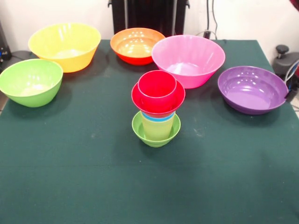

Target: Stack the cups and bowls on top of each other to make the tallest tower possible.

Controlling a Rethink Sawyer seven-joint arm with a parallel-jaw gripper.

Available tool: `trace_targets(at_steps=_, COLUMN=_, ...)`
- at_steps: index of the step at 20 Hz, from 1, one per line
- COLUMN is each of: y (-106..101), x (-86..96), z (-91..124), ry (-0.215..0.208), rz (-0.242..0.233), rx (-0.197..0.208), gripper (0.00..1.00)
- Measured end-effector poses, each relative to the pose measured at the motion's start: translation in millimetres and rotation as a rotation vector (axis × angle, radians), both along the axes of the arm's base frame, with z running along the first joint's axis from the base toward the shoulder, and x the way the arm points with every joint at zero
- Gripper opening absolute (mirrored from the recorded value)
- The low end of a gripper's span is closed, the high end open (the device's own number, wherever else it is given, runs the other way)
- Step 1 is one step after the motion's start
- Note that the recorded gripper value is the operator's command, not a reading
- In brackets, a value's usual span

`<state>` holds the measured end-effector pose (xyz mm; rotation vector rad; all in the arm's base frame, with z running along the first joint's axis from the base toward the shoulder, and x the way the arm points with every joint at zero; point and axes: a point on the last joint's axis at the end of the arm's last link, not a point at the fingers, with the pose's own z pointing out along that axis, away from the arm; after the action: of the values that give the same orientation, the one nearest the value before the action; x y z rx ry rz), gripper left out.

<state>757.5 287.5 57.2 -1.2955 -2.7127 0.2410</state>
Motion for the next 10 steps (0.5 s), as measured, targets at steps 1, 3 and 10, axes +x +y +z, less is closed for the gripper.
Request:
trace_targets(at_steps=1, y=-1, x=-1.8, z=-2, ry=0.005, rz=-0.005, rx=-0.005, gripper=1.00)
trace_targets(at_steps=3, y=-5, x=-7.1, z=-9, ry=0.020, rz=-0.018, rx=-0.020, gripper=1.00)
trace_targets(at_steps=10, y=-17, x=-11.2, z=-19, ry=0.034, rz=-0.024, rx=-0.051, gripper=1.00)
